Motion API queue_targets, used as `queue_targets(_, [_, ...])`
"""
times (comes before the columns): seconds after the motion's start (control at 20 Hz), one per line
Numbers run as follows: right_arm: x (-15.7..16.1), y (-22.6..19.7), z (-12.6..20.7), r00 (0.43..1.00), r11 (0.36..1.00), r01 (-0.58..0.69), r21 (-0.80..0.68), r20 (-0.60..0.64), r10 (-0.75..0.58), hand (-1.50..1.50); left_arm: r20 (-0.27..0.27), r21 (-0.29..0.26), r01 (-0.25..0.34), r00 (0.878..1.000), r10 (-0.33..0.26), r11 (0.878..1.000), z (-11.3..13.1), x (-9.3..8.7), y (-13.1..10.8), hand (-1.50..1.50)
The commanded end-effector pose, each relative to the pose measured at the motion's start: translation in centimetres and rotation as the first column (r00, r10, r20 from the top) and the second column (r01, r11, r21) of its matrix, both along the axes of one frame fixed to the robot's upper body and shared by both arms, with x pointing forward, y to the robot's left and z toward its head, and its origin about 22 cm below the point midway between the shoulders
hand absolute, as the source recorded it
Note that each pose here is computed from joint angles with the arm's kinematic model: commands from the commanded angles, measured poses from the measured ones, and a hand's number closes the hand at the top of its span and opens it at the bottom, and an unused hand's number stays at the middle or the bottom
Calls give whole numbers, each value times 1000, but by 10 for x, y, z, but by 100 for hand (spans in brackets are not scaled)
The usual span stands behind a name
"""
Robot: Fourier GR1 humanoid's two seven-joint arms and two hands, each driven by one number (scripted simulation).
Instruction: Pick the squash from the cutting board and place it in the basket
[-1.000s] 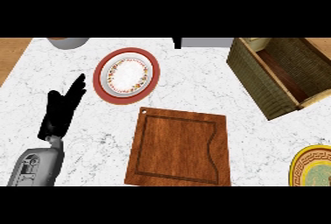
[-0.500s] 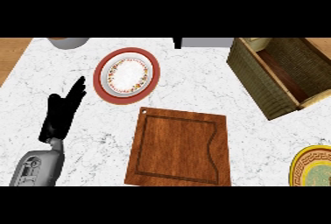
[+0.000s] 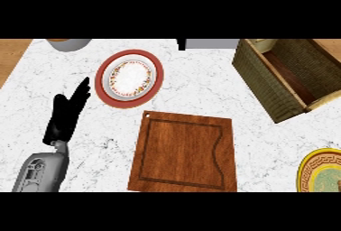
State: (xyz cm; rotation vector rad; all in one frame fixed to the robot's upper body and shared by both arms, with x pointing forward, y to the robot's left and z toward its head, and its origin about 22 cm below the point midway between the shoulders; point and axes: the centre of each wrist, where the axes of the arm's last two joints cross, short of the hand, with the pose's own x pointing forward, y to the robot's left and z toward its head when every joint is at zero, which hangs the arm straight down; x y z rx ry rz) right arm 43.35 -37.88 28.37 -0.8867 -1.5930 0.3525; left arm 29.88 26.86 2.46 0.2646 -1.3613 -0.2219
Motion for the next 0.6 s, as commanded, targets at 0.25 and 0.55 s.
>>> queue_targets(0.25, [-61,-110,9,972,961,213,176,57,-226,-150,12,-15,-5,1000,5,1000,-4,-2,9,0])
queue_targets(0.55, [-114,-172,6,974,951,217,219,9,-224,-150,-5,-6,-10,1000,10,1000,-1,-2,2,0])
